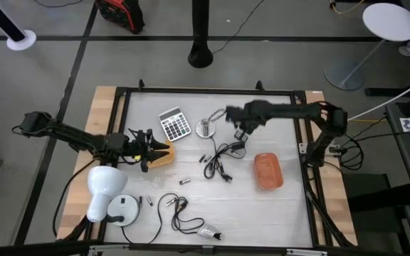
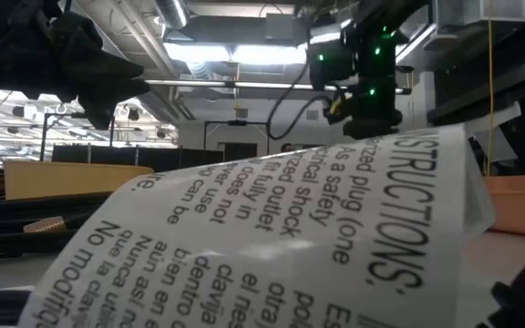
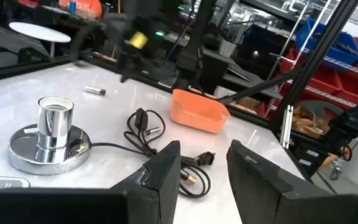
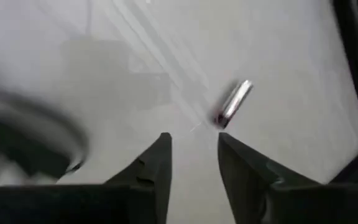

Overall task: Sort batteries
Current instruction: Put the silver battery into the orange bin

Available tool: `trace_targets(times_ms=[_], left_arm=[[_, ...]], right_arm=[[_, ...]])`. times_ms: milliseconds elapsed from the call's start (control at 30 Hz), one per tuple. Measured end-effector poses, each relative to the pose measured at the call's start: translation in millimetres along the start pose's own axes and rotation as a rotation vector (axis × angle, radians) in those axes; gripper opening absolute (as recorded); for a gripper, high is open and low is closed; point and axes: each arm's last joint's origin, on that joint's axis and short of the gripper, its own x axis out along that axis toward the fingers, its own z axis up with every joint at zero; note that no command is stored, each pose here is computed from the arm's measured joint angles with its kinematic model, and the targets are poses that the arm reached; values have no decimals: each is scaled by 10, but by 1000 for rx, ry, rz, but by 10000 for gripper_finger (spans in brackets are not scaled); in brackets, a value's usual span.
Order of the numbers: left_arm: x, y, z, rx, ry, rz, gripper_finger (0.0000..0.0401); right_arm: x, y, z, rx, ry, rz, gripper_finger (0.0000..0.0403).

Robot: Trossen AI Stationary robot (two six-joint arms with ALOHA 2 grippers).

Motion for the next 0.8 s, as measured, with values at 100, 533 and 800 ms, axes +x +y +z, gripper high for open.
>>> trace_targets(times_ms=[100, 533, 800], left_arm=[[0, 0, 1, 1, 0, 0, 123], [0, 0, -2, 1, 3, 0, 123], [0, 0, -2, 1, 3, 0, 123]], right_arm=[[104, -300, 87, 109, 23, 33, 140], [893, -1054, -362, 397, 280, 121, 143], [1040, -1239, -454, 414, 252, 141, 143]])
